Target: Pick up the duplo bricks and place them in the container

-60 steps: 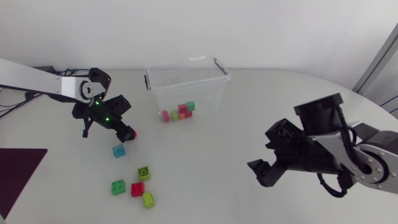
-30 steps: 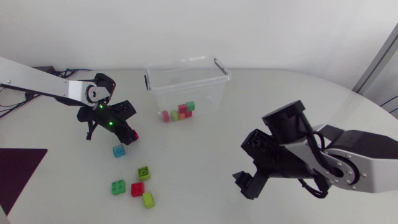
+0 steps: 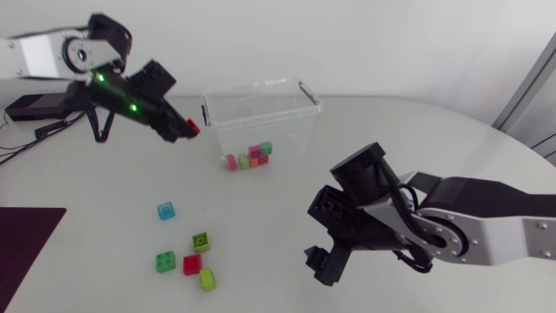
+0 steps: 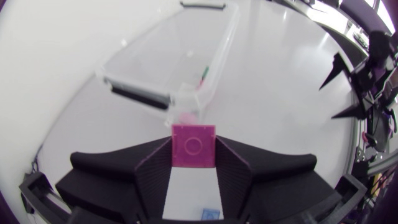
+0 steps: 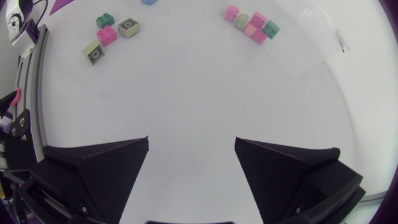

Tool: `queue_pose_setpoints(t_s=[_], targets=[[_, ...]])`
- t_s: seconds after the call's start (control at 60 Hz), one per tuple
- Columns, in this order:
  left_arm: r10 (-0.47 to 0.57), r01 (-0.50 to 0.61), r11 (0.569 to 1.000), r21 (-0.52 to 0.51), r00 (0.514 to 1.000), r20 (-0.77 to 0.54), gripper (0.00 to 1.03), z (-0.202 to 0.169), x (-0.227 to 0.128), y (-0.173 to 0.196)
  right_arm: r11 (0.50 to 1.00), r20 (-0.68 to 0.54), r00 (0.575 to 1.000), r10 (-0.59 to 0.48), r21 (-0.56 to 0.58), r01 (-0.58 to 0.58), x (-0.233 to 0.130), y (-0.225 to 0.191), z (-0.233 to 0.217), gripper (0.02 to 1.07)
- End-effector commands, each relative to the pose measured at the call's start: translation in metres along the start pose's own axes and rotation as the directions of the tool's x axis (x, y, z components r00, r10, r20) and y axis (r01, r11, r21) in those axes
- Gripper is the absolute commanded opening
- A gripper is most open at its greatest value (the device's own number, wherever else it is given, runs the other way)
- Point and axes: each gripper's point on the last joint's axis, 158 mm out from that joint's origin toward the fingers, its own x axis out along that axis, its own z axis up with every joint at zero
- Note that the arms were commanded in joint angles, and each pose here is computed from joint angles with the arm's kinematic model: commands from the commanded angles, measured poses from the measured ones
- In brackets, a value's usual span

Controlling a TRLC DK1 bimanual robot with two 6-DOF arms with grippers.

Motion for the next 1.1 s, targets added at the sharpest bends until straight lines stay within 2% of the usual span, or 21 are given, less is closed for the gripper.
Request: queue_pose_setpoints(t_s=[0.0, 0.2, 0.383, 0.433, 0.483, 0.5, 0.517, 0.55, 0.567, 0.833, 0.933, 1.083], targets=[[0.01, -0.01, 1.0, -0.007, 0.996, 0.086, 0.27, 0.043, -0.022, 0.002, 1.0, 0.003, 1.0, 0.008, -0.025, -0.008, 0.006, 0.006, 0.01, 1.02], [0.001, 0.001, 1.0, -0.012, 0.988, 0.157, 0.27, 0.084, -0.011, 0.005, 0.997, 0.0, 0.999, 0.041, -0.064, -0.041, 0.009, 0.018, 0.025, 1.02], [-0.03, 0.034, 0.999, -0.022, 0.987, 0.158, 0.29, 0.089, 0.025, 0.008, 0.991, -0.048, 0.996, 0.075, -0.105, -0.079, 0.016, 0.032, 0.024, 1.02], [-0.035, 0.039, 0.999, -0.023, 0.988, 0.152, 0.34, 0.088, 0.035, 0.011, 0.989, -0.056, 0.995, 0.081, -0.116, -0.087, 0.018, 0.036, 0.024, 1.02], [-0.04, 0.044, 0.999, -0.03, 0.989, 0.143, 0.58, 0.085, 0.045, 0.015, 0.986, -0.06, 0.994, 0.089, -0.134, -0.096, 0.018, 0.041, 0.024, 1.02], [-0.039, 0.044, 0.998, -0.035, 0.989, 0.141, 0.73, 0.084, 0.047, 0.017, 0.985, -0.06, 0.994, 0.091, -0.139, -0.098, 0.018, 0.042, 0.025, 1.02], [-0.038, 0.043, 0.998, -0.036, 0.989, 0.14, 0.83, 0.083, 0.047, 0.018, 0.985, -0.059, 0.994, 0.093, -0.143, -0.101, 0.018, 0.044, 0.025, 1.02], [-0.035, 0.041, 0.998, -0.04, 0.99, 0.138, 0.97, 0.081, 0.048, 0.021, 0.983, -0.061, 0.994, 0.095, -0.153, -0.104, 0.019, 0.045, 0.026, 1.02], [-0.035, 0.041, 0.998, -0.041, 0.99, 0.135, 0.99, 0.079, 0.048, 0.021, 0.982, -0.06, 0.994, 0.096, -0.159, -0.104, 0.019, 0.046, 0.027, 1.02], [0.069, -0.061, 0.996, -0.064, 0.988, 0.136, 0.99, 0.046, -0.014, 0.051, 0.959, -0.08, 0.983, 0.163, -0.223, -0.177, 0.027, 0.067, 0.047, 1.02], [0.074, -0.071, 0.997, -0.032, 0.993, 0.088, 0.99, 0.012, -0.032, 0.044, 0.936, -0.088, 0.977, 0.192, -0.284, -0.209, 0.031, 0.086, 0.054, 1.02], [0.038, -0.038, 0.999, -0.024, 0.999, 0.002, 0.99, -0.041, -0.035, 0.029, 0.901, -0.113, 0.97, 0.215, -0.362, -0.241, 0.034, 0.107, 0.057, 1.02]])
